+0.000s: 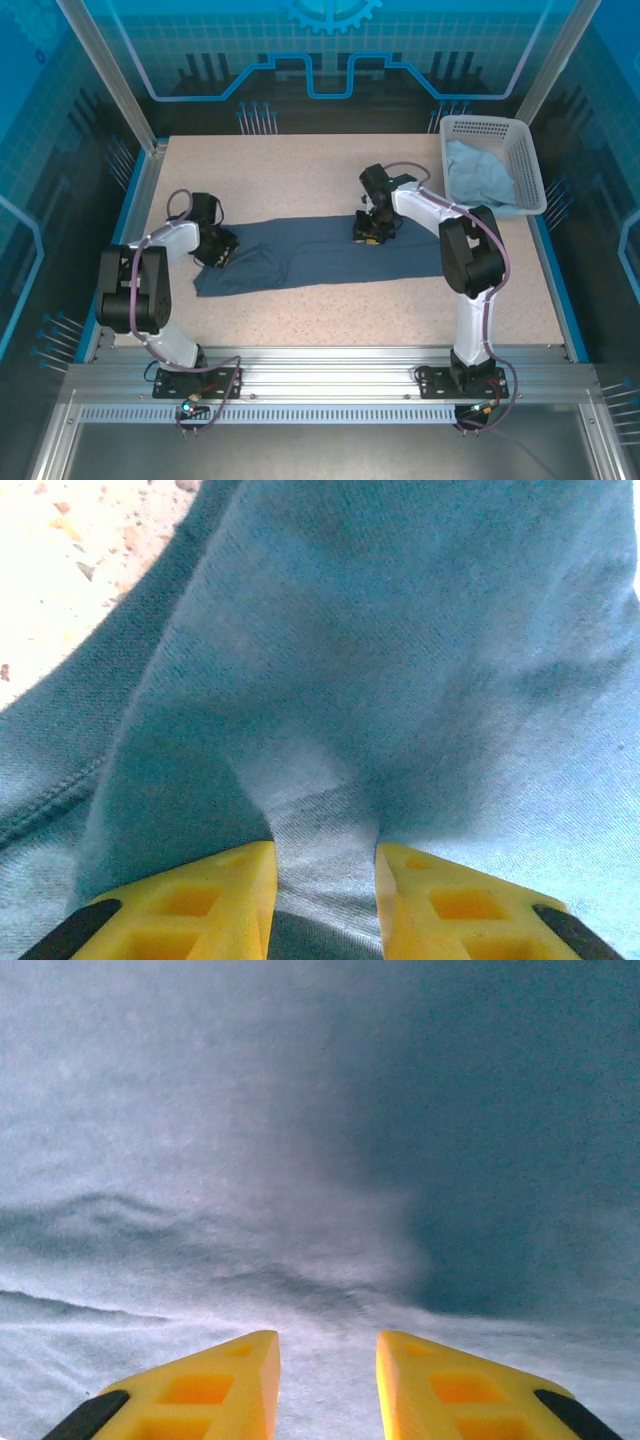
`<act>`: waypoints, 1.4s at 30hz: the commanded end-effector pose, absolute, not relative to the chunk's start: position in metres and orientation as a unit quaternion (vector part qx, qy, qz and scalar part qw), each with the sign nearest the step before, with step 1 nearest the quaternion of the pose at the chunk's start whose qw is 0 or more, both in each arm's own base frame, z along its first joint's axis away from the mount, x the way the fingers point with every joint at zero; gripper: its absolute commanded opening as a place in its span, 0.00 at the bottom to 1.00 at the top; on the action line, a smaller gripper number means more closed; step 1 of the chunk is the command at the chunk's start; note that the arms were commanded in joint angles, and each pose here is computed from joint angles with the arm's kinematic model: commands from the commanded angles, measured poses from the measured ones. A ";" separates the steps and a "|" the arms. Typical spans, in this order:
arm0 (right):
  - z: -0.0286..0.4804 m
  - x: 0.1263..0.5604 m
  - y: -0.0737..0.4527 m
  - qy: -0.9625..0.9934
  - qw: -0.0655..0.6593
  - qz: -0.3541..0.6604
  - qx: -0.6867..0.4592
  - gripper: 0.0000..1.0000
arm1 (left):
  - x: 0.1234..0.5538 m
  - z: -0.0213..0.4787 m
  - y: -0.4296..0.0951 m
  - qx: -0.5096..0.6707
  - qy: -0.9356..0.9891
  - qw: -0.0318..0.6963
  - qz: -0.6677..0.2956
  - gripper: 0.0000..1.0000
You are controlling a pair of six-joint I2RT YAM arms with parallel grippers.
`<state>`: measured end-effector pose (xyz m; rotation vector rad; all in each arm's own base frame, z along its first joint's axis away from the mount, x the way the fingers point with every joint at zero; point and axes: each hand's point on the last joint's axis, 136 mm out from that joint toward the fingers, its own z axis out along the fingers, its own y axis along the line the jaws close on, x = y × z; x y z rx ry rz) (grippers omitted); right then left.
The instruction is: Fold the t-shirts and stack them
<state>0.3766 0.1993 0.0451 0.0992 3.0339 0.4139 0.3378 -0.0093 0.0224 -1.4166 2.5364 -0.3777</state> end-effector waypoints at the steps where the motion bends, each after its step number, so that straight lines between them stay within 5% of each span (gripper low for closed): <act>1: 0.057 0.393 0.181 0.989 0.054 0.130 0.043 0.31 | 0.330 0.025 -0.004 -0.479 0.864 0.106 -0.113 0.34; 7: 0.047 0.405 0.145 0.990 0.046 0.112 0.066 0.31 | 0.344 0.074 -0.027 -0.464 0.861 0.155 -0.139 0.38; 18: 0.036 0.408 0.130 0.991 0.035 0.104 0.072 0.31 | 0.341 0.016 -0.075 -0.479 0.859 0.082 -0.163 0.31; 27: 0.015 0.398 0.120 0.994 -0.008 0.073 0.082 0.29 | 0.328 -0.006 -0.065 -0.488 0.863 0.065 -0.114 0.27; 33: 0.003 0.372 0.108 0.991 -0.055 0.045 0.115 0.28 | 0.390 -0.006 -0.063 -0.470 0.870 0.071 -0.132 0.29; 42: -0.001 0.303 0.138 0.951 -0.098 0.105 0.273 0.29 | 0.560 0.017 -0.121 -0.398 0.865 0.127 -0.277 0.29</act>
